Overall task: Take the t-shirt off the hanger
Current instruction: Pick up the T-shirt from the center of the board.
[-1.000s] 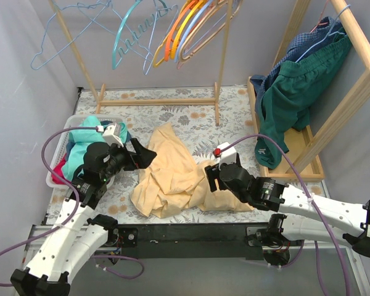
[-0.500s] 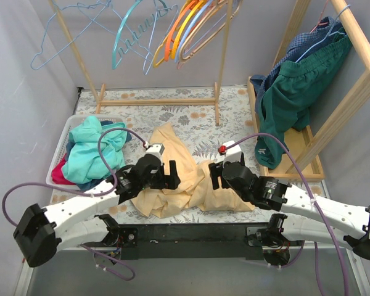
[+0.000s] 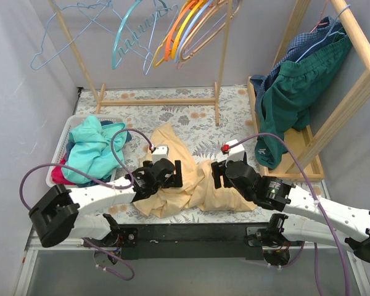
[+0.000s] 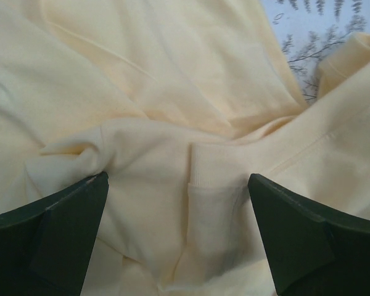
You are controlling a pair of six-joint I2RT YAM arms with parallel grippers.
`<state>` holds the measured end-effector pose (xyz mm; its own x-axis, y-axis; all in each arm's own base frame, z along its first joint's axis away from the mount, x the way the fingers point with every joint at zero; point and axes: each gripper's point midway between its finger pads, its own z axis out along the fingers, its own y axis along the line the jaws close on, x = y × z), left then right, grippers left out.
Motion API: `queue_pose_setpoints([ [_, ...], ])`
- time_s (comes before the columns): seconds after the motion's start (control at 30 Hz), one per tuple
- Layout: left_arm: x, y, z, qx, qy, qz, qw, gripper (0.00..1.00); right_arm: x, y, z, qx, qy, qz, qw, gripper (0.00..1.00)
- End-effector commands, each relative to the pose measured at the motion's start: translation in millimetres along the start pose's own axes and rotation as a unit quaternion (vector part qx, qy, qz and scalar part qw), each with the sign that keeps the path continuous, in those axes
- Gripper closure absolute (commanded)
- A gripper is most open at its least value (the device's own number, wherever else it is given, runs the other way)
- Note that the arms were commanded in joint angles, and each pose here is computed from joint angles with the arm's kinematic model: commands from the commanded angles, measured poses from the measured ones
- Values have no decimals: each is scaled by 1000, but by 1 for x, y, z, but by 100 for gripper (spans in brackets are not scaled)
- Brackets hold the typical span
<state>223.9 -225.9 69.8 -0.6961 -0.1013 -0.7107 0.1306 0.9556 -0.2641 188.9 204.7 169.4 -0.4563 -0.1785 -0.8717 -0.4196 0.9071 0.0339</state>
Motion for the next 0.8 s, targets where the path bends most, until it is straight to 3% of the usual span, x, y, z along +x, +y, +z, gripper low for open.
queue_pose_setpoints([
  [0.0, 22, 20, 21, -58, 11, 1, 998, 2, -9, 1, -3, -7, -17, 9, 1000, 20],
  [0.23, 76, 35, 36, -85, 99, 25, 991, 2, -7, 0, -4, -9, -16, 12, 1000, 20],
  [0.27, 80, 36, 35, -83, 107, 25, 991, 8, -7, 0, -4, -10, -17, 13, 1000, 21],
  [0.33, 86, 38, 35, -82, 115, 27, 990, 38, -5, -1, -4, -9, -15, 15, 1000, 21],
  [0.4, 89, 39, 35, -79, 122, 33, 989, 89, -5, -1, -5, -9, -14, 15, 1000, 21],
  [0.43, 92, 42, 36, -85, 128, 40, 987, 100, -5, -2, -5, -7, -13, 18, 1000, 22],
  [0.6, 93, 40, 33, -84, 143, 56, 985, 100, -4, -4, -9, -5, -10, 19, 1000, 23],
  [0.77, 37, 10, 13, -39, 80, 44, 995, 100, -10, -9, -16, -5, -22, 24, 999, 23],
])
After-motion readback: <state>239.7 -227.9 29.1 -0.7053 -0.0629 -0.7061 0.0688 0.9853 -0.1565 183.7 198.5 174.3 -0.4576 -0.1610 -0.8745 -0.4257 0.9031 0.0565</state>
